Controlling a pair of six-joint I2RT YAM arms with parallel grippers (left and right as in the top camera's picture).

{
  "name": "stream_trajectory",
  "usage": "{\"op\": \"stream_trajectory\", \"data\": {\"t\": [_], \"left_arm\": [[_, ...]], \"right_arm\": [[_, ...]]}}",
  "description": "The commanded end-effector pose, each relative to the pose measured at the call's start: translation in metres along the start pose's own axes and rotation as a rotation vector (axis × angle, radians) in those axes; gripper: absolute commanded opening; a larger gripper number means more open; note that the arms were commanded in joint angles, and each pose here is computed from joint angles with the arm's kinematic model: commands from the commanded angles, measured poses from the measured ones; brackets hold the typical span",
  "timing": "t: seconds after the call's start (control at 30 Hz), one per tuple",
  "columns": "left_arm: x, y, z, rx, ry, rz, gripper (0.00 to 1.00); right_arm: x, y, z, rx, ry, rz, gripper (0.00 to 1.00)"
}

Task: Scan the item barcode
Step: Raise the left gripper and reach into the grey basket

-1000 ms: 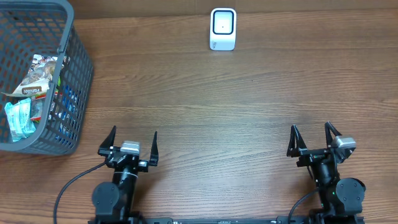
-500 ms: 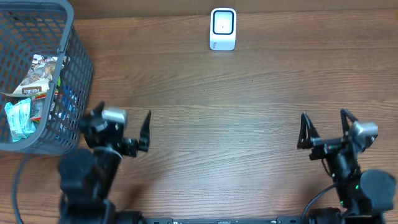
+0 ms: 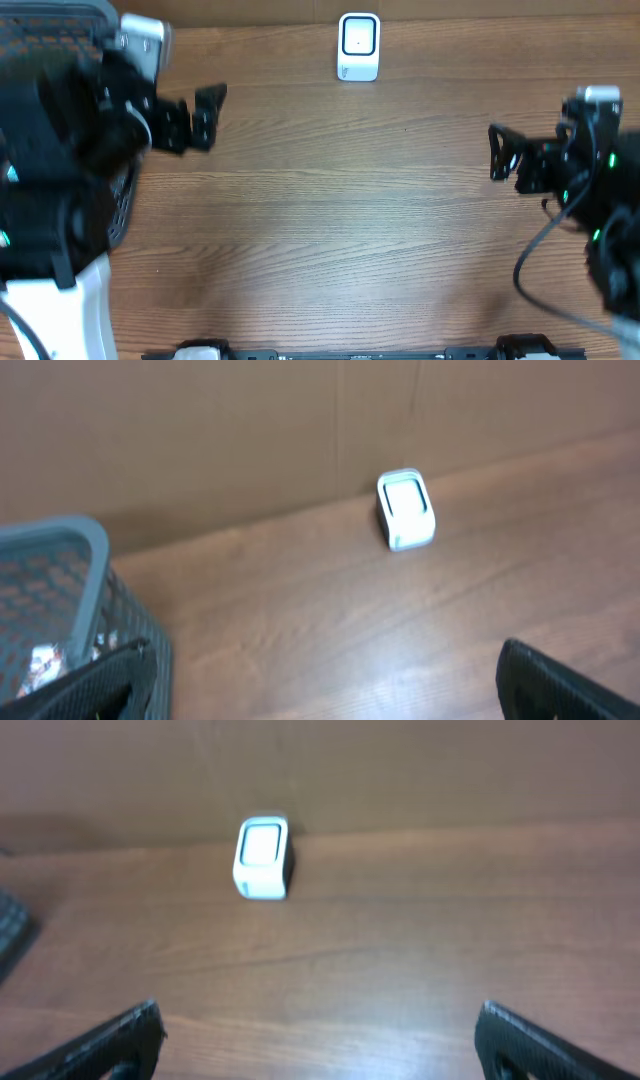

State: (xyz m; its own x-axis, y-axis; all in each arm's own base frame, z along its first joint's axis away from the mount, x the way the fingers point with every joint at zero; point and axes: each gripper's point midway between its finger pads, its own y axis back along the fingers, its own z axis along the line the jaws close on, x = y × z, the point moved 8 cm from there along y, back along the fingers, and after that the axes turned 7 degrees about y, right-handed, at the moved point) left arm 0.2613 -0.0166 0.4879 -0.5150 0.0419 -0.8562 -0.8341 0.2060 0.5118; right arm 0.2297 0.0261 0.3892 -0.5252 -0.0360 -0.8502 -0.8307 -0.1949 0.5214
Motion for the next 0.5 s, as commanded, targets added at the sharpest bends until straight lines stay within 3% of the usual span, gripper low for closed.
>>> {"op": "stream_trajectory", "data": {"t": [0.0, 0.2, 0.47], "left_arm": [[-0.030, -0.005, 0.000, 0.022, -0.033, -0.004, 1.00], [-0.048, -0.026, 0.005, 0.027, -0.029, 0.017, 1.00], [-0.042, -0.057, 0.017, -0.020, -0.048, 0.098, 1.00]], "right_arm": [[-0.031, 0.003, 0.004, -0.041, 0.072, 0.038, 1.00], [-0.045, -0.019, 0.002, -0.065, 0.028, 0.216, 1.00], [-0.040, -0.046, 0.015, -0.251, -0.013, 0.284, 1.00]]}}
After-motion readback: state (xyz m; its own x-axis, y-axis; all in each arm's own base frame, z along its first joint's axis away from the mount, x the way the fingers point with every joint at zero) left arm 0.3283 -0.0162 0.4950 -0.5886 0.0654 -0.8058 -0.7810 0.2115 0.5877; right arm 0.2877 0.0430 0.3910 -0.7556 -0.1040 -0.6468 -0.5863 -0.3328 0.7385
